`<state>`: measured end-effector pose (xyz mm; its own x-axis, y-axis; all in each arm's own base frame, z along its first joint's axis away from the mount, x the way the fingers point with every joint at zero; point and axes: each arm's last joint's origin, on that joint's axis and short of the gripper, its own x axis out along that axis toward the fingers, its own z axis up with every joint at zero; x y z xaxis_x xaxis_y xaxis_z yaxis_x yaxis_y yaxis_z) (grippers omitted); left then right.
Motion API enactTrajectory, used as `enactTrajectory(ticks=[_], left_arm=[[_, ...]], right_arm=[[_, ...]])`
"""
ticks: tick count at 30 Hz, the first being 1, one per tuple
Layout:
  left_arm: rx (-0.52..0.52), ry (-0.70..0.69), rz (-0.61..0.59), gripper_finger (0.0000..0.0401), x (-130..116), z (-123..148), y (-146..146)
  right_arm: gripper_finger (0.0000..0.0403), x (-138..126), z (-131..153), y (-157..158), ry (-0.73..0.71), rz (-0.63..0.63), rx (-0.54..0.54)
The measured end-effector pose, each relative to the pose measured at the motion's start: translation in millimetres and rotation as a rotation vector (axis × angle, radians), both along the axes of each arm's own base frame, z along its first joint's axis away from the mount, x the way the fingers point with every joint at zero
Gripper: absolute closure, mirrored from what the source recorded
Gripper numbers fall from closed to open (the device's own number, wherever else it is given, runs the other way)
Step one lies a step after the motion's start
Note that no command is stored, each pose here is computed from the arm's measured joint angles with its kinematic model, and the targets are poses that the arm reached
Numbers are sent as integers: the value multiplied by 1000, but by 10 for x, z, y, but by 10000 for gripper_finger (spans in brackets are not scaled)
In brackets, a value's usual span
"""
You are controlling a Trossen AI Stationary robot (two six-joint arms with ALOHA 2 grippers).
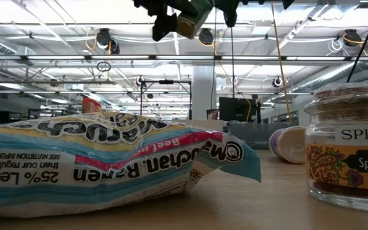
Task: Pick & Place Food Item
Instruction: Put the green seasoning bottle into the white bin
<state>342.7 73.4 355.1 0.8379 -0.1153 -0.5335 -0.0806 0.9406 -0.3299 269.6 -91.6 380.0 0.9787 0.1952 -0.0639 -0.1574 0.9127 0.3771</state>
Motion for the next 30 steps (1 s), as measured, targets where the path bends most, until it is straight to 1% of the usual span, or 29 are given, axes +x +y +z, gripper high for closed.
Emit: enactTrajectory(ticks=[3, 9, 15, 19, 21, 24, 26, 30], left_arm=[[-3, 8, 0, 196, -4, -10, -1], [-3, 6, 2, 196, -5, -7, 2], [-3, 13, 7, 196, -7, -15, 1], [-5, 10, 9, 196, -6, -12, 4], [0, -16, -14, 196, 7, 7, -2], [-14, -32, -36, 196, 13, 21, -9], [-4, -69, -36, 196, 33, 51, -7], [1, -84, -44, 196, 35, 68, -8]], right_arm=[[144, 63, -32, 18, 0, 14, 5], [108, 63, -40, 19, 8, 14, 5], [85, 60, -79, 8, 41, -42, -64], [80, 66, -87, 2, 46, -92, -108], [82, 67, -107, -13, 66, -138, -124], [84, 73, -145, -25, 93, -170, -147], [83, 102, -169, -33, 97, -156, -148], [83, 108, -175, -26, 97, -122, -125]])
